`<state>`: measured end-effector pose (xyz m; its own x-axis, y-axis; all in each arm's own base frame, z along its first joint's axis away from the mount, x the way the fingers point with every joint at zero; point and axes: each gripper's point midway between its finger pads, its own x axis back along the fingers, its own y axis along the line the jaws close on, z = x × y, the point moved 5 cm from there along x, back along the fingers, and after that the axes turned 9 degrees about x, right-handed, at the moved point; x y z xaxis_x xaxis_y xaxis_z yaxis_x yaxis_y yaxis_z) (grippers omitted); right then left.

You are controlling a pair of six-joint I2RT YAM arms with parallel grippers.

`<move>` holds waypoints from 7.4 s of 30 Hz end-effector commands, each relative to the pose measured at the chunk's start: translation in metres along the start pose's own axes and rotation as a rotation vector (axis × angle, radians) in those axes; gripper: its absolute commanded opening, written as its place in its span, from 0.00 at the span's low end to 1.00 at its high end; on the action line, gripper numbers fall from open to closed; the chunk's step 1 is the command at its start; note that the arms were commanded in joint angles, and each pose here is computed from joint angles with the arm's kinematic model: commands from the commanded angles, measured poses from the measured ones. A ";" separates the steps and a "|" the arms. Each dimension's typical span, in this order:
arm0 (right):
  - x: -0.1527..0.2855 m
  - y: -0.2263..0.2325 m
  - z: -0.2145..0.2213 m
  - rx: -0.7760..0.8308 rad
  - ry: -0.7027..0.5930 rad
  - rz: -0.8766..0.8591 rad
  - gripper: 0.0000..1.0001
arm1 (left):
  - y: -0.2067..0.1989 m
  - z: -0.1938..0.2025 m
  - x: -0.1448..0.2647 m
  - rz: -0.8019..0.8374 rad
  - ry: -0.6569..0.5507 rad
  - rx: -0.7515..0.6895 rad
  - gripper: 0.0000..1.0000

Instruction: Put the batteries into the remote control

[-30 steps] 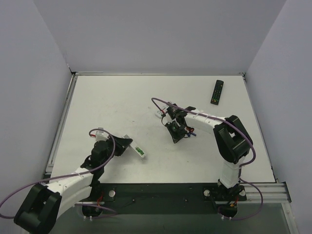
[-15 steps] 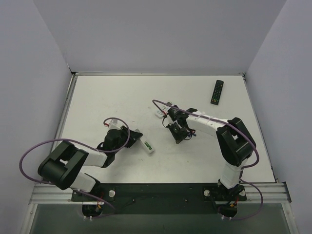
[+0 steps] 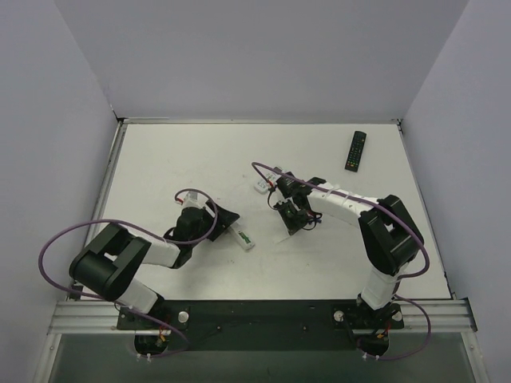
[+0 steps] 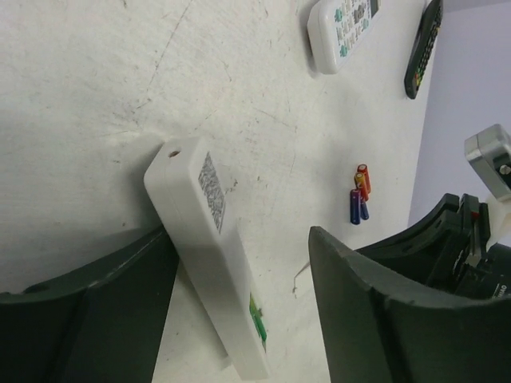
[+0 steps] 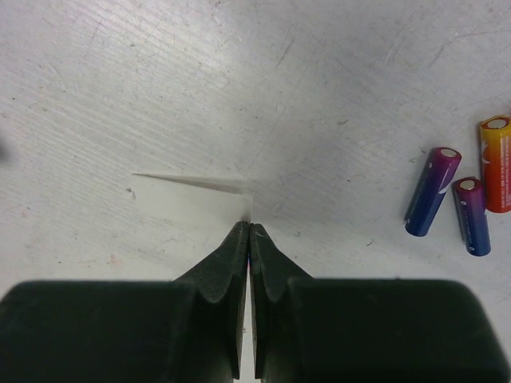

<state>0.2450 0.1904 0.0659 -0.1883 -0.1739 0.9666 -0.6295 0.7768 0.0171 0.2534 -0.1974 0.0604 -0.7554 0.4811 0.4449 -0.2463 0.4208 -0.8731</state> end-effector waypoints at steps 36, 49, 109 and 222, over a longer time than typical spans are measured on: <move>0.047 -0.007 -0.020 -0.061 -0.048 0.035 0.21 | -0.111 -0.018 0.074 0.253 0.024 -0.534 0.97; 0.009 -0.010 -0.031 -0.073 0.119 0.056 0.21 | -0.109 -0.019 0.083 0.211 0.034 -0.568 0.96; 0.086 0.006 -0.041 0.047 -0.328 -0.012 0.00 | -0.130 0.025 0.019 0.443 0.349 -0.841 0.90; -0.035 -0.049 -0.079 -0.120 0.027 0.170 0.08 | -0.116 -0.020 0.098 0.140 -0.008 -0.527 0.84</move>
<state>0.3601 0.2179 0.0587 -0.3224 -0.0734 0.9437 -0.5204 0.8466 -0.1119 0.2167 -0.1839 0.2046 -0.7562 0.5553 0.3462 0.1745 0.6810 -0.7112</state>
